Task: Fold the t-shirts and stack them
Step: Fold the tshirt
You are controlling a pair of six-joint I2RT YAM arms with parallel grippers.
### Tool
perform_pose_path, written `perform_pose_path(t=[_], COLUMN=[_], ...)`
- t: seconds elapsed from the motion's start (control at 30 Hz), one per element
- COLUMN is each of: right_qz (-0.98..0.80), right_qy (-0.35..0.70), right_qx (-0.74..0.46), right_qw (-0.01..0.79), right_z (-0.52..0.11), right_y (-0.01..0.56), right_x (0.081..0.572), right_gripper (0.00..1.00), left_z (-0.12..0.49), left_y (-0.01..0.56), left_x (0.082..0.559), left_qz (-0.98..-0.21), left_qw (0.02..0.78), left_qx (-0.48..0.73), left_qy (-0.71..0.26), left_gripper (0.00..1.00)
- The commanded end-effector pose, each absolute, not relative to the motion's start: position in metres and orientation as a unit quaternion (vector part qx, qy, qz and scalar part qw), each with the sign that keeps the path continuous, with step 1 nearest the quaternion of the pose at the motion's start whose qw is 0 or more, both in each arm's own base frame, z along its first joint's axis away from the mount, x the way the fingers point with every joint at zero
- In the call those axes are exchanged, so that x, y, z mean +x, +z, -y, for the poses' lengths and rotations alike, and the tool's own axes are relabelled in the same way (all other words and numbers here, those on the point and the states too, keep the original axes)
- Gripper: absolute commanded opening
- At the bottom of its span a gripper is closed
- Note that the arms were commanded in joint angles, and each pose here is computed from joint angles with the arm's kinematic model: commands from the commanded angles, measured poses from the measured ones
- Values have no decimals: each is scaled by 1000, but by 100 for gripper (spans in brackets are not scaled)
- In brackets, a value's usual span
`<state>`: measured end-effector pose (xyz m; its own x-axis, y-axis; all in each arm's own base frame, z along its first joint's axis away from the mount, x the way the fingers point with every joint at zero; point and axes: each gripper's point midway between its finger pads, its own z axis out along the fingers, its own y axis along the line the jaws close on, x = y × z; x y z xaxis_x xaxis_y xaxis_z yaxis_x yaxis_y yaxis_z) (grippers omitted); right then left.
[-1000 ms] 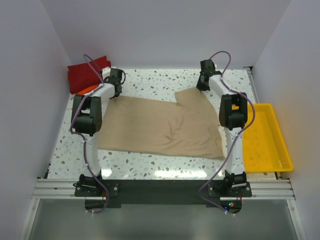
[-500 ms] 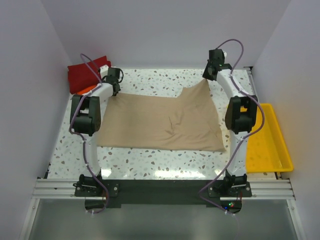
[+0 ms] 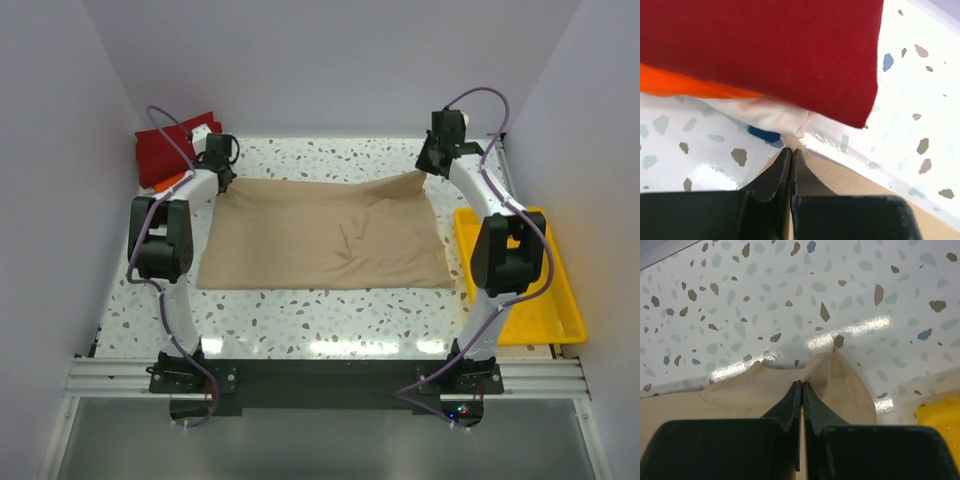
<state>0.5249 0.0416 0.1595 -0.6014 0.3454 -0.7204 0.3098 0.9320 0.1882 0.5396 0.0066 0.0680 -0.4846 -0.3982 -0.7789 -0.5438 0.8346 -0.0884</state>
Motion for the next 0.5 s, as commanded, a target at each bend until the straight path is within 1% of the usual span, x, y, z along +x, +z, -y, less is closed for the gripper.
perform_pose_path(t=[0.0,0.2,0.23,0.27,0.3,0.33,0.47], right_qz=[-868,-872,-871,-877,-873,-873,-876], right_qy=[34,42,42,39,41,41,64], right_qx=[197,212,214,219,222,226,246], right_qw=[455,440,439,426,432,429,410], right_z=[-36,-34,-34,-32,-32,-31,-36], right_y=[205,198,198,185,192,190,174], right_x=[509,466,460,450,443,437,408], right_gripper=[0,0,0,0,0,0,0], left_z=[-13,-19,-19,-20,-21,-22,-25], left_y=[125,125,117,123,123,116,117], left_x=[546,521,514,510,506,498,478], left_qz=[-816,-815,-818,-815,-814,-817,-810], left_qw=[492,484,473,477,477,469,467], left_qx=[-297,-315,-321,-324,-327,-331,-351], left_qy=[60,55,57,54,54,56,50], left_gripper=[0,0,0,0,0,0,0])
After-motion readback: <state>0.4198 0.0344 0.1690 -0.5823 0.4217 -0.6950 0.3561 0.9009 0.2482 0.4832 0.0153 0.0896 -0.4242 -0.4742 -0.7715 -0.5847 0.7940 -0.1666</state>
